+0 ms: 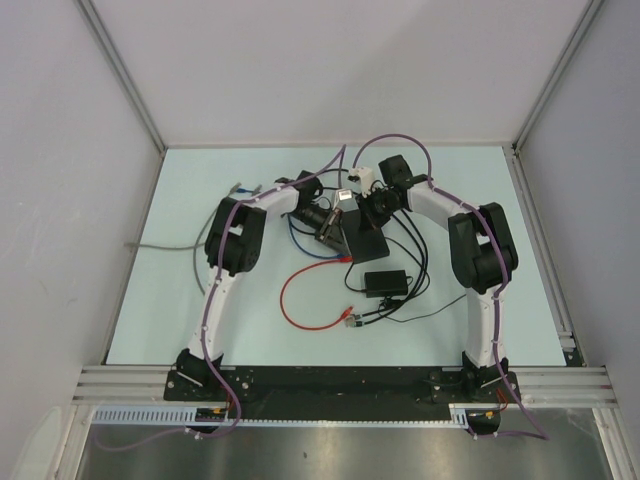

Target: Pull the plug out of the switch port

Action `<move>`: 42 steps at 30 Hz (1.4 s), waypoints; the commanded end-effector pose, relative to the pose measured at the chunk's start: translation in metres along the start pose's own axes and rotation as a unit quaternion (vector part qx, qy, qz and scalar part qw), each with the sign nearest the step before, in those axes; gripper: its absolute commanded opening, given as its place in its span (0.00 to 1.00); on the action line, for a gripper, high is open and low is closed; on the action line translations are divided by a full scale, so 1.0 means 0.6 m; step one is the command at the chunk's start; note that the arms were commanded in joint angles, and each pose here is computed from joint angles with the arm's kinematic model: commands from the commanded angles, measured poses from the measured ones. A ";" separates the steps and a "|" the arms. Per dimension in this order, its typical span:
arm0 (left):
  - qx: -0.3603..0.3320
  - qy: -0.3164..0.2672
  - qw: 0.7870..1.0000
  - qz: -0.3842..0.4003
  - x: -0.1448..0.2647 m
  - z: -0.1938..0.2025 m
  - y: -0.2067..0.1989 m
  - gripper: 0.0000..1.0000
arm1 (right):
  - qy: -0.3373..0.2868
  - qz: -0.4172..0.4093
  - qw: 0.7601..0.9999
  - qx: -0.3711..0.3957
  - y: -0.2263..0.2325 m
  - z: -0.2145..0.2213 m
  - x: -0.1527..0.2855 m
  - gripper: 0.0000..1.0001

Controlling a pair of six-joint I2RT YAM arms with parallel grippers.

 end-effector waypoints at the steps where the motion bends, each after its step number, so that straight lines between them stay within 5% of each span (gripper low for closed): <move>1: -0.002 0.031 0.999 0.013 0.010 0.018 0.011 0.00 | 0.220 0.044 0.971 -0.084 -0.038 0.216 -0.043 0.06; 14: -0.060 -0.012 0.997 -0.049 0.155 -0.042 -0.020 0.00 | 0.221 0.043 0.971 -0.084 -0.038 0.216 -0.043 0.06; 20: -0.126 -0.042 0.978 -0.160 0.286 -0.097 -0.033 0.00 | 0.221 0.044 0.971 -0.082 -0.038 0.216 -0.043 0.07; 25: -0.078 -0.071 0.956 -0.273 0.399 -0.087 0.033 0.01 | 0.222 0.040 0.971 -0.083 -0.038 0.216 -0.043 0.07; 28: -0.073 -0.062 0.941 -0.324 0.428 -0.088 0.054 0.37 | 0.223 0.040 0.970 -0.083 -0.037 0.216 -0.043 0.07; 32: -0.074 -0.098 0.948 -0.293 0.397 -0.117 0.017 0.57 | 0.223 0.040 0.970 -0.083 -0.038 0.216 -0.044 0.07; 37: -0.111 -0.157 0.960 -0.202 0.301 -0.139 -0.065 0.60 | 0.223 0.040 0.970 -0.083 -0.038 0.215 -0.044 0.08; 42: -0.067 -0.133 0.985 -0.091 0.171 -0.081 -0.082 0.58 | 0.220 0.038 0.971 -0.083 -0.036 0.212 -0.039 0.07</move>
Point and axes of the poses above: each gripper's point midway between its finger pads, its own x axis back along the fingers, its own y axis along the line the jaws close on, z = x × y, the point moved 3 cm from there along x, back along the fingers, and after that the axes turned 13 degrees about -x, right-handed, at the moved point
